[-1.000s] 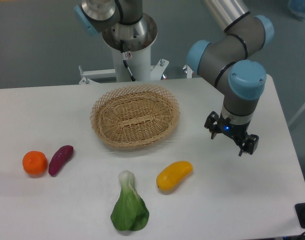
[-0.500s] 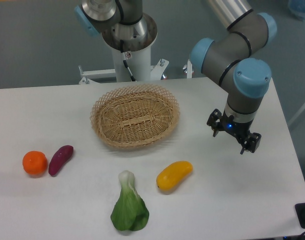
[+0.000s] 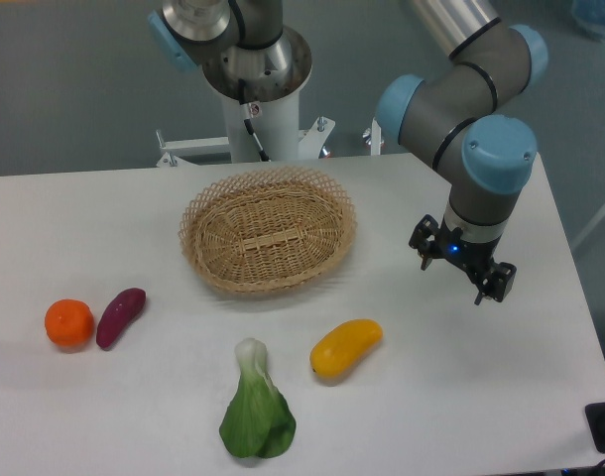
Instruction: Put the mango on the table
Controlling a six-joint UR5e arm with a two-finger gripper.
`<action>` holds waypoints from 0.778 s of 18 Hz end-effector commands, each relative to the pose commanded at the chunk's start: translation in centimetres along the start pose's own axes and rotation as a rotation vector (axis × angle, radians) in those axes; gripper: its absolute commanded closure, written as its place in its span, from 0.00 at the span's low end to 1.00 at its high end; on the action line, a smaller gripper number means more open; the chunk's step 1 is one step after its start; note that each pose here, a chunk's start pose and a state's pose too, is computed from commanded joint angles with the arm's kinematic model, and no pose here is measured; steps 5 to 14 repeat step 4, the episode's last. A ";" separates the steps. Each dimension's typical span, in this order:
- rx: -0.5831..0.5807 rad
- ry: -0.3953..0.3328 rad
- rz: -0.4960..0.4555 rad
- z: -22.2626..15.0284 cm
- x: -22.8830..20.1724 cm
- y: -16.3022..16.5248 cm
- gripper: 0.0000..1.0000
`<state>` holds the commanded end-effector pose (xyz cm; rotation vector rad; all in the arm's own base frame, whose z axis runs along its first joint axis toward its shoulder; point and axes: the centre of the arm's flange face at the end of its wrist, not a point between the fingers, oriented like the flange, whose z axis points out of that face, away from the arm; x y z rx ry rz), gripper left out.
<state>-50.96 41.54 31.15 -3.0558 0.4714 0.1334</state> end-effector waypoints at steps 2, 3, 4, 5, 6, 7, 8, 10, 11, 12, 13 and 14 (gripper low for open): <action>0.000 0.000 0.000 0.0 0.0 0.0 0.00; 0.000 0.000 0.000 0.0 0.0 0.0 0.00; 0.000 0.000 0.000 0.0 0.0 0.0 0.00; 0.000 0.000 0.000 0.0 0.0 0.0 0.00; 0.000 0.000 0.000 0.0 0.0 0.0 0.00; 0.000 0.000 0.000 0.0 0.0 0.0 0.00; 0.000 0.000 0.000 0.0 0.0 0.0 0.00; 0.000 0.000 0.000 0.0 0.0 0.0 0.00; 0.000 0.000 0.000 0.0 0.0 0.0 0.00; 0.000 0.000 0.000 0.0 0.0 0.0 0.00; 0.000 0.000 0.000 0.0 0.0 0.0 0.00; 0.000 0.000 0.000 0.0 0.0 0.0 0.00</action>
